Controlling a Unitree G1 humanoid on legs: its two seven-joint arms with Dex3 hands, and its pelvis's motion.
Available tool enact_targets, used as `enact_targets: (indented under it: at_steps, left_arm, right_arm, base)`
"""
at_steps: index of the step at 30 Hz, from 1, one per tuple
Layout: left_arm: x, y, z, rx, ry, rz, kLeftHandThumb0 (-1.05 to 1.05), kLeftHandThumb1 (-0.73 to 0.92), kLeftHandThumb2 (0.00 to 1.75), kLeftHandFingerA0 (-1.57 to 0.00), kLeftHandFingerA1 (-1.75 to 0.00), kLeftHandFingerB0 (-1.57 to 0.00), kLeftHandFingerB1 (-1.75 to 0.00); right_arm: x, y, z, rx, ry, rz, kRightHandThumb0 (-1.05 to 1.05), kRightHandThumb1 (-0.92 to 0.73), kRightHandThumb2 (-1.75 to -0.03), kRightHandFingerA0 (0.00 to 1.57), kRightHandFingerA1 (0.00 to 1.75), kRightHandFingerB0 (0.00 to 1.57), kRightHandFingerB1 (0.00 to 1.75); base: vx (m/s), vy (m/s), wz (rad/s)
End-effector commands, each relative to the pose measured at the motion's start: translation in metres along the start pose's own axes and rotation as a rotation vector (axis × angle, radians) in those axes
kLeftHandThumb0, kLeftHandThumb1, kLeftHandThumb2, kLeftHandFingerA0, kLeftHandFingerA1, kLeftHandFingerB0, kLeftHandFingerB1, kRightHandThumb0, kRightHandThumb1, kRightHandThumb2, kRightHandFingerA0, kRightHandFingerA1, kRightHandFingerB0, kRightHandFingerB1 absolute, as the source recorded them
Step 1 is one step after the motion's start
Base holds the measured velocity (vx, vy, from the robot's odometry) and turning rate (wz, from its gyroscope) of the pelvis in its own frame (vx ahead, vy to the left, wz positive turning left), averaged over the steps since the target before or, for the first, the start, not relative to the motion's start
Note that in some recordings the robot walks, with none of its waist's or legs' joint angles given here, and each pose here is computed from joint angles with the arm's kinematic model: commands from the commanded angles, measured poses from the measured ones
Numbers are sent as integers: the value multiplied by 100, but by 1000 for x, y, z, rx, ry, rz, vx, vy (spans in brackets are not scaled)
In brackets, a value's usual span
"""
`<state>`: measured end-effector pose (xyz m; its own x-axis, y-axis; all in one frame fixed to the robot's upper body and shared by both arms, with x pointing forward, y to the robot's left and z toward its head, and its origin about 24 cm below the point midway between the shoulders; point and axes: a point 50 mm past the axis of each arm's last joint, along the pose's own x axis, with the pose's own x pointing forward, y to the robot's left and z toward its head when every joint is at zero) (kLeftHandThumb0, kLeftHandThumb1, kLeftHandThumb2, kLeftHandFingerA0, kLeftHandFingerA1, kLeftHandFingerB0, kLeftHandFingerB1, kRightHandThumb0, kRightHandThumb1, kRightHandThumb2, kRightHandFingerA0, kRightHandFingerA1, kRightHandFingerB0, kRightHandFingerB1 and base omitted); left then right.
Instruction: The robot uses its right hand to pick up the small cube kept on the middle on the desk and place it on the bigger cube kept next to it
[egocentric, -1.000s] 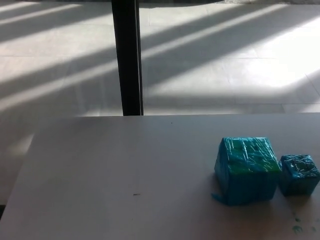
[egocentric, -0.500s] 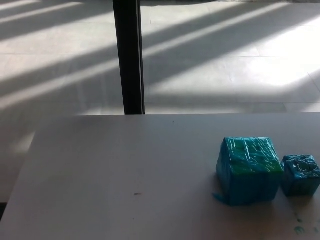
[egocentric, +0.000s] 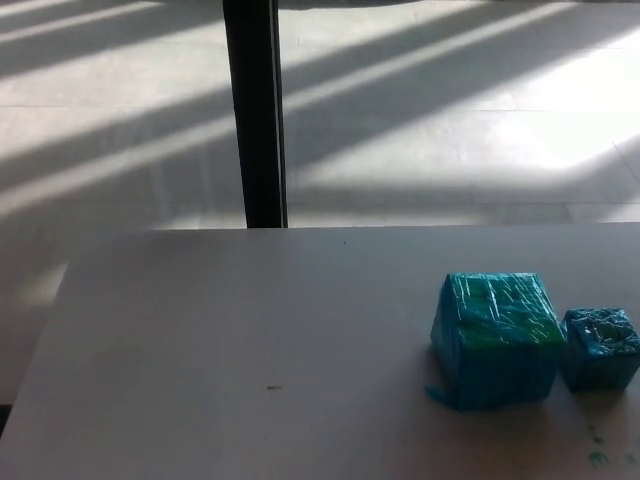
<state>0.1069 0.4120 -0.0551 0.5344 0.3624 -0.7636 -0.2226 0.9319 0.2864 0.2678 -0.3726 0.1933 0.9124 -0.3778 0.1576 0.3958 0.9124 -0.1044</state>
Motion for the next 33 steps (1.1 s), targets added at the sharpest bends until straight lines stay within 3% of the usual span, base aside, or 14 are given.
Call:
enact_targets:
  at_steps: [1,2,6,13,20,23,24,25,26,27,29,30,32,33]
  left_arm:
    - [-3,7,2,19,-4,7,-71,71,62,-43,-60,-48,-42]
    - [-3,7,1,49,0,15,-71,72,62,-46,-60,-48,-40]
    - [-3,8,2,12,-6,10,-72,70,61,-45,-60,-48,-41]
    - [-2,6,3,3,1,7,-72,69,61,-43,-60,-48,-41]
    - [-2,7,5,20,-12,7,-72,70,61,-42,-62,-45,-42]
    - [-1,7,4,0,8,18,-72,69,61,-46,-63,-49,-43]
    - [-2,7,5,-1,-5,12,-72,68,61,-45,-63,-47,-43]
    - [-3,8,4,15,-7,6,-74,68,61,-46,-64,-47,-43]
    - [-3,7,4,15,-7,6,-74,68,61,-46,-64,-47,-43]
    - [-3,8,4,13,-7,3,-73,69,61,-44,-62,-48,-42]
    - [-3,8,5,11,-7,1,-72,69,61,-45,-62,-49,-42]
    - [-3,8,5,11,-7,1,-72,69,61,-45,-62,-49,-42]
    - [-3,7,4,25,-11,5,-72,71,62,-43,-61,-45,-42]
    - [-3,7,5,30,-12,4,-72,71,62,-43,-61,-45,-42]
  right_arm:
    - [6,24,-8,-80,52,127,-56,-62,-82,25,50,19,42]
    - [7,29,-9,-101,59,164,-51,-75,-63,31,43,23,31]
    - [10,48,-11,-153,64,237,-49,-69,-61,45,48,36,37]
    - [14,72,-15,-225,66,319,-51,-67,-60,46,54,47,42]
    - [19,83,-18,-244,81,365,-51,-65,-59,47,54,46,41]
    - [22,89,-22,-291,95,398,-56,-61,-58,49,54,32,35]
    - [23,92,-24,-385,123,443,-67,-48,-80,24,52,9,38]
    - [23,94,-24,-423,125,480,-36,-34,-93,2,51,0,50]
    - [24,94,-24,-425,125,481,-36,-34,-93,2,51,0,50]
    - [24,96,-24,-492,122,501,-75,-46,-87,3,38,0,14]
    - [25,101,-25,-667,124,543,-82,-48,-90,0,28,0,10]
    - [25,101,-25,-669,124,543,-82,-48,-90,0,28,0,10]
    - [25,110,-28,-753,134,585,-92,-53,-91,0,6,0,3]
    - [24,112,-29,-774,136,600,-92,-53,-91,0,6,0,3]
  base:
    - [0,0,0]
    - [0,0,0]
    - [0,0,0]
    - [0,0,0]
    - [0,0,0]
    - [0,0,0]
    - [0,0,0]
    - [0,0,0]
    - [0,0,0]
    - [0,0,0]
    - [0,0,0]
    - [0,0,0]
    - [0,0,0]
    - [0,0,0]
